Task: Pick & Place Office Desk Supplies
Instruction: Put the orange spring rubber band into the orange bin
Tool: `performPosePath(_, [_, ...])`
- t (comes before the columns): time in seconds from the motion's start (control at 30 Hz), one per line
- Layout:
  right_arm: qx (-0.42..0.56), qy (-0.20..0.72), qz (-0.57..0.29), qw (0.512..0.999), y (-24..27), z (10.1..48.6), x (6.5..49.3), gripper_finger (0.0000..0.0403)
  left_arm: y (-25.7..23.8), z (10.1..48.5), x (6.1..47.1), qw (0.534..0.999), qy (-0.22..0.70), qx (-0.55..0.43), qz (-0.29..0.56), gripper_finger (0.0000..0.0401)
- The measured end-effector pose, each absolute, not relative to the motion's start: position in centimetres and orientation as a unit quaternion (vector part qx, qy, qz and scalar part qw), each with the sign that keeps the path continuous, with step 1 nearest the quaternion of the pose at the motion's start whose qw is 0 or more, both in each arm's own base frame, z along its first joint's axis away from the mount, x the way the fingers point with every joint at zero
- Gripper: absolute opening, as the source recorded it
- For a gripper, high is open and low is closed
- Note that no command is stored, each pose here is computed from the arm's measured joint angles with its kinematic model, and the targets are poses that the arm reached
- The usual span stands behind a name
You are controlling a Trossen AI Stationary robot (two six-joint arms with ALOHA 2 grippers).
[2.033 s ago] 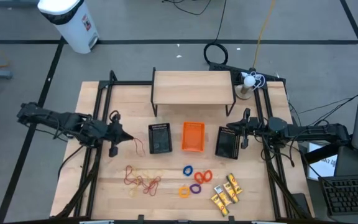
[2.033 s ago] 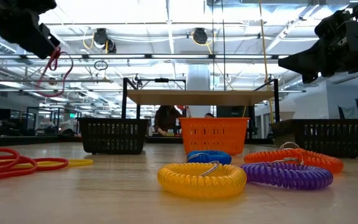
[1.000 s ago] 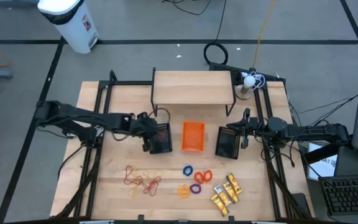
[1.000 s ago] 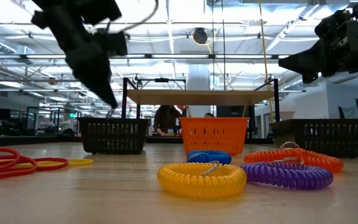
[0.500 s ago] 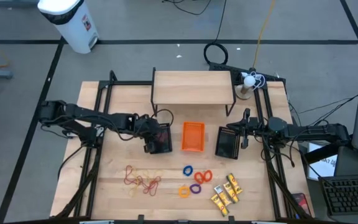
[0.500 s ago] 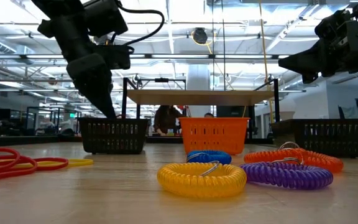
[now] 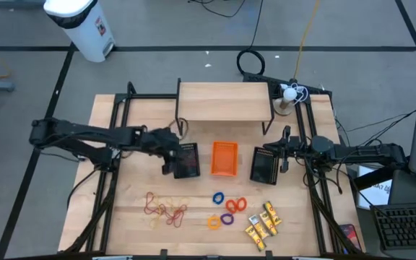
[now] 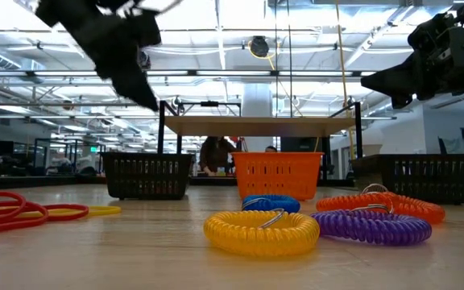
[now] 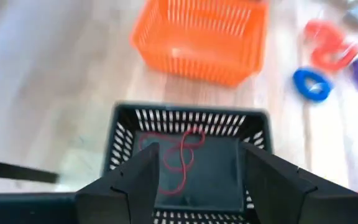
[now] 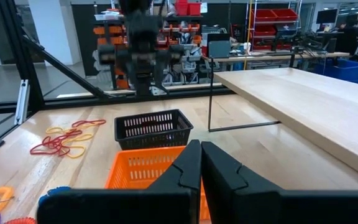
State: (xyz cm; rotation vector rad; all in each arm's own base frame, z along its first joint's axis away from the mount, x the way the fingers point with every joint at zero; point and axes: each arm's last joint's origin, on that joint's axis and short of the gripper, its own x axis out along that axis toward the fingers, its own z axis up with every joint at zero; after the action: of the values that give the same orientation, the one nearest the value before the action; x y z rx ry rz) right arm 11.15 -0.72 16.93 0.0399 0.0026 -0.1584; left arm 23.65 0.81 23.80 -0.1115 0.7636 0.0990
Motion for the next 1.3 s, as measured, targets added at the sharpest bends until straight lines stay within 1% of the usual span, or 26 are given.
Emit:
performPosePath(0.07, [0.020, 0.004, -0.079, 0.997, -0.7, 16.9, 11.2, 0.0004, 0.8, 24.8, 22.7, 0.940, 0.336, -0.045, 0.045, 0.0201])
performPosePath(0.13, [0.020, 0.006, -0.079, 0.997, -0.7, 16.9, 11.2, 0.0004, 0.9, 25.3, 21.4, 0.955, 0.292, -0.040, 0.044, 0.0170])
performPosePath(0.2, [0.020, 0.006, -0.079, 0.997, -0.7, 16.8, 11.2, 0.0004, 1.1, 25.3, 20.3, 0.967, 0.245, -0.043, 0.050, 0.0125])
performPosePath(0.3, [0.020, 0.007, -0.079, 0.997, -0.7, 16.8, 11.2, 0.0004, 1.6, 24.5, 18.8, 0.978, 0.185, -0.064, 0.067, 0.0044])
performPosePath(0.33, [0.020, 0.006, -0.079, 0.997, -0.7, 16.8, 11.2, 0.0004, 1.7, 24.3, 18.4, 0.981, 0.165, -0.069, 0.072, 0.0023])
performPosePath(0.37, [0.020, 0.005, -0.080, 0.997, -0.7, 16.9, 11.2, 0.0004, 1.8, 24.0, 18.0, 0.984, 0.145, -0.072, 0.075, 0.0013])
performPosePath(0.47, [0.020, 0.006, -0.079, 0.997, -0.7, 16.8, 11.2, 0.0004, 2.1, 23.1, 16.9, 0.989, 0.098, -0.069, 0.082, 0.0014])
performPosePath(0.6, [0.022, 0.006, -0.079, 0.997, -0.7, 16.9, 11.2, 0.0004, 2.2, 21.6, 15.8, 0.993, 0.051, -0.060, 0.083, 0.0003])
performPosePath(0.77, [0.022, 0.005, -0.080, 0.997, -0.7, 16.8, 11.2, 0.0004, 2.1, 19.6, 14.9, 0.994, 0.050, -0.053, 0.081, 0.0002])
performPosePath(0.93, [0.025, 0.005, -0.080, 0.996, -0.7, 16.8, 11.2, 0.0004, 2.1, 18.3, 14.5, 0.994, 0.055, -0.045, 0.089, 0.0002])
performPosePath(1.3, [0.033, 0.005, -0.079, 0.996, -0.7, 16.8, 11.2, 0.0004, 1.9, 17.5, 12.6, 0.995, 0.009, -0.037, 0.095, 0.0002])
